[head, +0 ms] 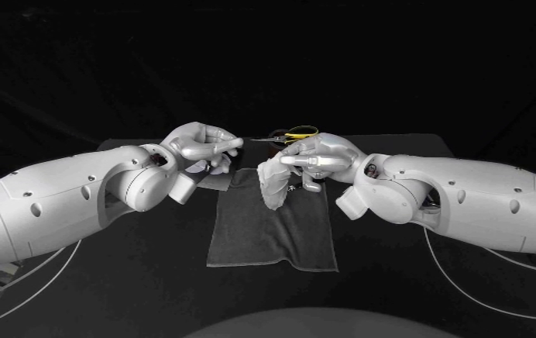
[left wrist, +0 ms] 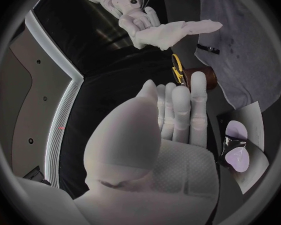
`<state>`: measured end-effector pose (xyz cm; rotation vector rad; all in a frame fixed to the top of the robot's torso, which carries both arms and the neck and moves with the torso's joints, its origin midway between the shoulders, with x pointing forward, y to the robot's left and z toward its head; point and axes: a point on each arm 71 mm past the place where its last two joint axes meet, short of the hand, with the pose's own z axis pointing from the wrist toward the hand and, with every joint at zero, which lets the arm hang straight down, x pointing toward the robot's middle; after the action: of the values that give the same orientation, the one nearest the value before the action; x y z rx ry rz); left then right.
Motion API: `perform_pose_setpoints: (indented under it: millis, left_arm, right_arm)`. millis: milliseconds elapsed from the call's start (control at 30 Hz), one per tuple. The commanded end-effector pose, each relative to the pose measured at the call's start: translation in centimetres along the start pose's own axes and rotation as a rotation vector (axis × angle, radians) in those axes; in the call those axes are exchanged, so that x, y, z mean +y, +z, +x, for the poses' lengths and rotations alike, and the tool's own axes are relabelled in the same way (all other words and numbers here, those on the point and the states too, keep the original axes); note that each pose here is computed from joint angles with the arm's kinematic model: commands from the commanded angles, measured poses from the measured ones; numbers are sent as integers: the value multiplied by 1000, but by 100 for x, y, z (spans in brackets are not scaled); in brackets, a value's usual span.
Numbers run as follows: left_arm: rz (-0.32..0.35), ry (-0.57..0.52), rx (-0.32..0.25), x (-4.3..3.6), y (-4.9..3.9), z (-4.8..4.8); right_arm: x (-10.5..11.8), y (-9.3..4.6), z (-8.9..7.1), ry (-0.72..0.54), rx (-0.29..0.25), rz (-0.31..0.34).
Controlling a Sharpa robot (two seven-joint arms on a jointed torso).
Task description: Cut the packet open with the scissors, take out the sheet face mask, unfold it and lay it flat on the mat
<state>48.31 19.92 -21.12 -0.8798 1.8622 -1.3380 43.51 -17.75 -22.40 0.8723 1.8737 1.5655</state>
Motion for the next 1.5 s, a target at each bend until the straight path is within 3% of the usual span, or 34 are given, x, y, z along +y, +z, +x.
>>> perform_pose_setpoints:
  millis: [33,67,200,633,1033,1500]
  left_arm:
    - [0,9,52,-21,-19,111]
    - [-4,-2,76,-30,-29,172]
    - [-7,-29,104,-49,-37,271]
    - [-35,-35,137,-69,11,432]
    - [-101,34,140,-46,72,519]
    - [-121,67,138,-43,92,555]
  right_arm:
    - [2,5,-16,-11,-22,-4]
    - [-2,9,-20,-19,-28,-2]
    - [-16,20,-26,-39,-41,7]
    - [-74,49,10,-52,-39,43]
    - [-79,53,65,-46,-26,40]
    - [-78,63,85,-47,-17,41]
